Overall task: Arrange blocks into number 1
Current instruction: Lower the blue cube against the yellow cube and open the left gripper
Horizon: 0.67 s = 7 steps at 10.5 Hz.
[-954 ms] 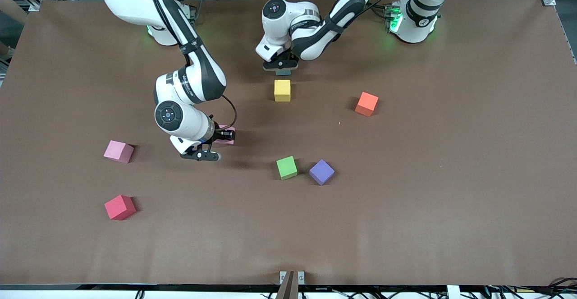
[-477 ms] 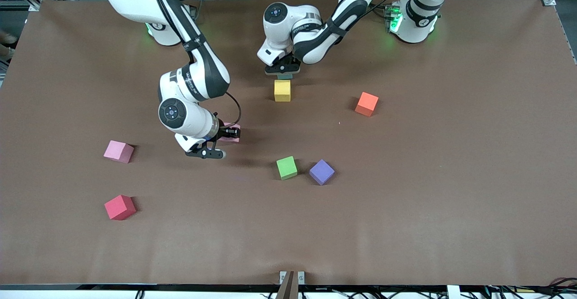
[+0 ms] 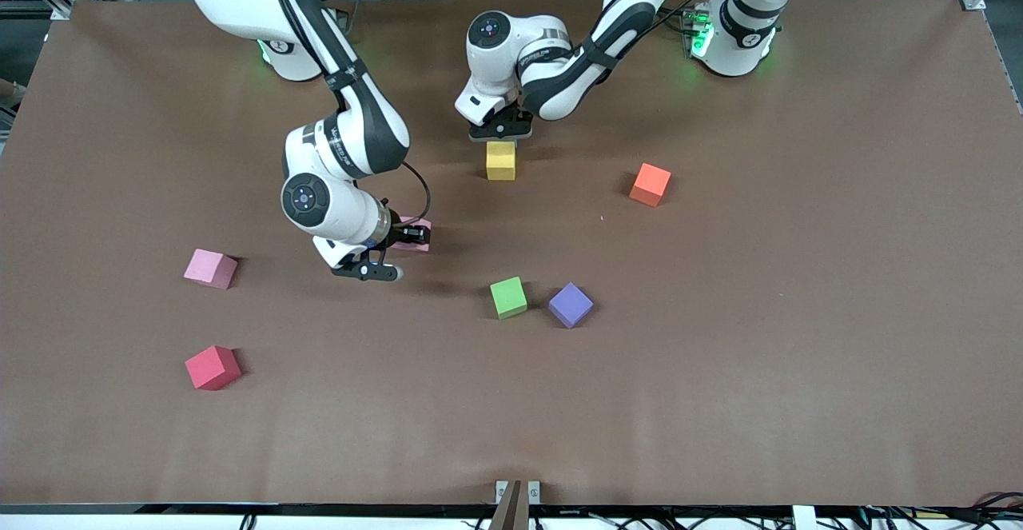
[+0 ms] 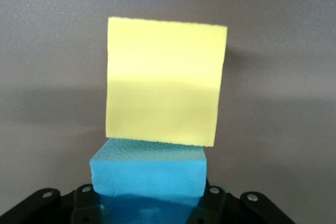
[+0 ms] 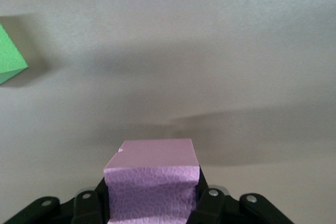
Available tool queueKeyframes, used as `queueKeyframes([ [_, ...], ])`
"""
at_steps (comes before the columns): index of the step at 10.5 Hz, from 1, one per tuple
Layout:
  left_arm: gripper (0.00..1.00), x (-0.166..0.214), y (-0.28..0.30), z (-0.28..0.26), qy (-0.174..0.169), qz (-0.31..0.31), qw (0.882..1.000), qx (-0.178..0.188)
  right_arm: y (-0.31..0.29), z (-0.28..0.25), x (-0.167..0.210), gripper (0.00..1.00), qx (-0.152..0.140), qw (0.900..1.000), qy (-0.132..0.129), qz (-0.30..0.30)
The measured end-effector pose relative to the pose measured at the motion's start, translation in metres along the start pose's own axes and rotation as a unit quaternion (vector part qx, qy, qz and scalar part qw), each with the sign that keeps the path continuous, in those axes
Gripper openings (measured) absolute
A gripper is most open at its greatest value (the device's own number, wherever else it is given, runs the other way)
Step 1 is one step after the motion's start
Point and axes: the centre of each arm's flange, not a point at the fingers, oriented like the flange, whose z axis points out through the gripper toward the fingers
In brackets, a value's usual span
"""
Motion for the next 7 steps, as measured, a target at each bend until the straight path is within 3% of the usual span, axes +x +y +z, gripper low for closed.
queueKeyframes([
  [7, 0.59, 0.0078, 0.0035, 0.0055, -0.004, -0.007, 1.0, 0.001, -0.0031, 0.0047, -0.0047, 0.59, -0.001, 1.0, -0.003, -0.002],
])
